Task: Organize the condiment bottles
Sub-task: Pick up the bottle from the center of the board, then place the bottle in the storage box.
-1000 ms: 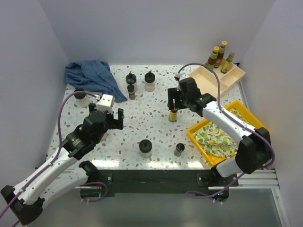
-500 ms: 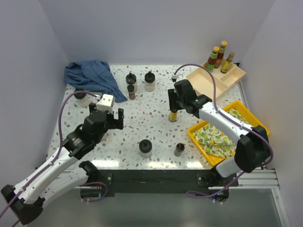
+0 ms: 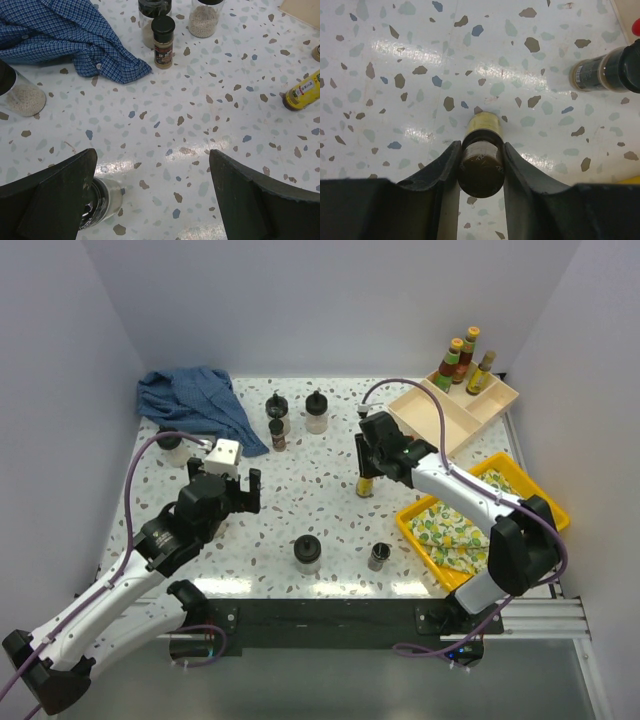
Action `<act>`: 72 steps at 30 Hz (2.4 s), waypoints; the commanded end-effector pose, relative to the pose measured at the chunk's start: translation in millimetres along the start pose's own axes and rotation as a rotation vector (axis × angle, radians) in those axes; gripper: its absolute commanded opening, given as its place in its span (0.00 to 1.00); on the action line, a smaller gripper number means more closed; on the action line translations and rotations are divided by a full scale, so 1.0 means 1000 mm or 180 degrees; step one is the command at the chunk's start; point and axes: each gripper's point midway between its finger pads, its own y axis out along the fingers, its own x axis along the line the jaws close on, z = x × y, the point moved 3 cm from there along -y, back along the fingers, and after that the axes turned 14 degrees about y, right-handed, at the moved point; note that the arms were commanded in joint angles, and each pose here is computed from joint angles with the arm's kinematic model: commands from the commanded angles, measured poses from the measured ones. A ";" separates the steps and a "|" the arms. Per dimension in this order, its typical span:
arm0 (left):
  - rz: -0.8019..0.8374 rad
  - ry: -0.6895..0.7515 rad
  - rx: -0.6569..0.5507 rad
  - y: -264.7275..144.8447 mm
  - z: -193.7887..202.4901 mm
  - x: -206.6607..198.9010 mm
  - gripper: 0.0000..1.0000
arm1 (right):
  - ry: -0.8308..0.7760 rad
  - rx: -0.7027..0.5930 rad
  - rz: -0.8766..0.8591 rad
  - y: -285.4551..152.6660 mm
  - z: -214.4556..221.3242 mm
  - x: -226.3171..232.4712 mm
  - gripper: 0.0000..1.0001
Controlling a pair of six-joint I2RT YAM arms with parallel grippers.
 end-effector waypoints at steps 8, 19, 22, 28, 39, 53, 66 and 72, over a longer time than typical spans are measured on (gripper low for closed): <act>-0.0079 -0.0128 -0.0101 0.000 -0.007 0.003 1.00 | 0.0034 -0.0571 -0.0120 -0.070 -0.099 0.031 0.00; -0.0075 -0.0119 -0.0107 0.000 -0.007 0.003 1.00 | 0.0483 -0.1172 0.0653 -0.083 -0.222 -0.042 0.00; -0.0060 -0.0116 -0.0103 0.001 -0.007 0.002 1.00 | 0.0631 -0.1291 0.0865 -0.078 -0.247 -0.068 0.00; -0.0026 -0.0118 -0.0100 0.000 -0.006 0.000 1.00 | 0.1070 -0.1411 0.1380 -0.048 -0.275 -0.136 0.00; 0.0091 -0.0106 -0.0108 0.001 -0.007 -0.005 0.99 | 0.1437 -0.2009 0.1802 -0.012 -0.316 -0.209 0.00; 0.0085 -0.0122 -0.0143 0.000 -0.010 -0.004 0.99 | 0.1574 -0.2423 0.1755 0.027 -0.336 -0.216 0.00; 0.0091 -0.0126 -0.0138 0.000 -0.009 -0.004 0.99 | 0.1762 -0.2552 0.2131 0.062 -0.328 -0.238 0.00; 0.0081 -0.0118 -0.0126 0.001 -0.008 -0.005 0.99 | 0.1888 -0.2457 0.2145 0.083 -0.313 -0.243 0.00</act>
